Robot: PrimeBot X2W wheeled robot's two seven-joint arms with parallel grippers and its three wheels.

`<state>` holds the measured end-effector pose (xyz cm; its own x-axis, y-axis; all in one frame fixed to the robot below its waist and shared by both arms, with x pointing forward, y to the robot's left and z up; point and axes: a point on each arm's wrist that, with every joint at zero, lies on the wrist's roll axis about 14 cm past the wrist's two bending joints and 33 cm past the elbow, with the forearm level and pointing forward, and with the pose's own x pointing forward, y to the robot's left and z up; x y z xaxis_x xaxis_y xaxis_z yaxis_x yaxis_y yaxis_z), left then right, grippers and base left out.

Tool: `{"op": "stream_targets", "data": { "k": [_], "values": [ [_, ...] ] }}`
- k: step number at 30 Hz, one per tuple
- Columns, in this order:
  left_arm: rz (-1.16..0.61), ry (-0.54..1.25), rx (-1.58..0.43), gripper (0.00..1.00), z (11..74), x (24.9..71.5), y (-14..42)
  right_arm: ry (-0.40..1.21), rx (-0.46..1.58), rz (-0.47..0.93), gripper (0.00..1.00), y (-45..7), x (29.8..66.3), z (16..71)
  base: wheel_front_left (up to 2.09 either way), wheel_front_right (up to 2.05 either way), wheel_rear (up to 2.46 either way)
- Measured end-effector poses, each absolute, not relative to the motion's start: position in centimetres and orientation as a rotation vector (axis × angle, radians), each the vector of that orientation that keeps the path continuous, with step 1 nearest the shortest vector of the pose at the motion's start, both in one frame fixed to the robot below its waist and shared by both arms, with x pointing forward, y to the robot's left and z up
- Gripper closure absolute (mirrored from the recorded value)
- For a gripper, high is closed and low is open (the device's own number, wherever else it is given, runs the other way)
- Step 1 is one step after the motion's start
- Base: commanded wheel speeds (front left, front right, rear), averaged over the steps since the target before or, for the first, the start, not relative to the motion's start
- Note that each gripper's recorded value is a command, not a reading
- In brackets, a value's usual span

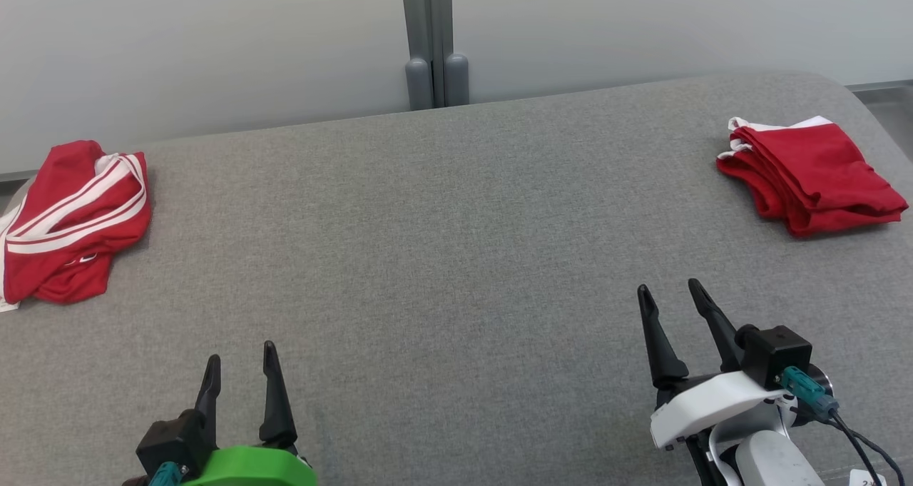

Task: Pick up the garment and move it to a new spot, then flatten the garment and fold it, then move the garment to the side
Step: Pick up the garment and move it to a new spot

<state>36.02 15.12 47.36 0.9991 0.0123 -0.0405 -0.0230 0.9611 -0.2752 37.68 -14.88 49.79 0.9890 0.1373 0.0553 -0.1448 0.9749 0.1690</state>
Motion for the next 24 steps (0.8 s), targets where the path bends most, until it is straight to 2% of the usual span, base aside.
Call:
{"op": "stream_targets", "data": {
  "k": [12, 24],
  "values": [
    [0.055, 0.033, -0.282, 0.0, 47.4, 35.4, 16.4, -0.027, 0.17, 0.207, 0.0, -12.7, 38.1, 49.4, 0.0, 0.0, 0.0],
    [0.255, 0.005, -0.272, 0.0, 47.4, 31.4, 22.5, -0.005, 0.193, 0.471, 0.0, -3.6, 38.8, 49.4, 0.0, 0.0, 0.0]
  ]
}}
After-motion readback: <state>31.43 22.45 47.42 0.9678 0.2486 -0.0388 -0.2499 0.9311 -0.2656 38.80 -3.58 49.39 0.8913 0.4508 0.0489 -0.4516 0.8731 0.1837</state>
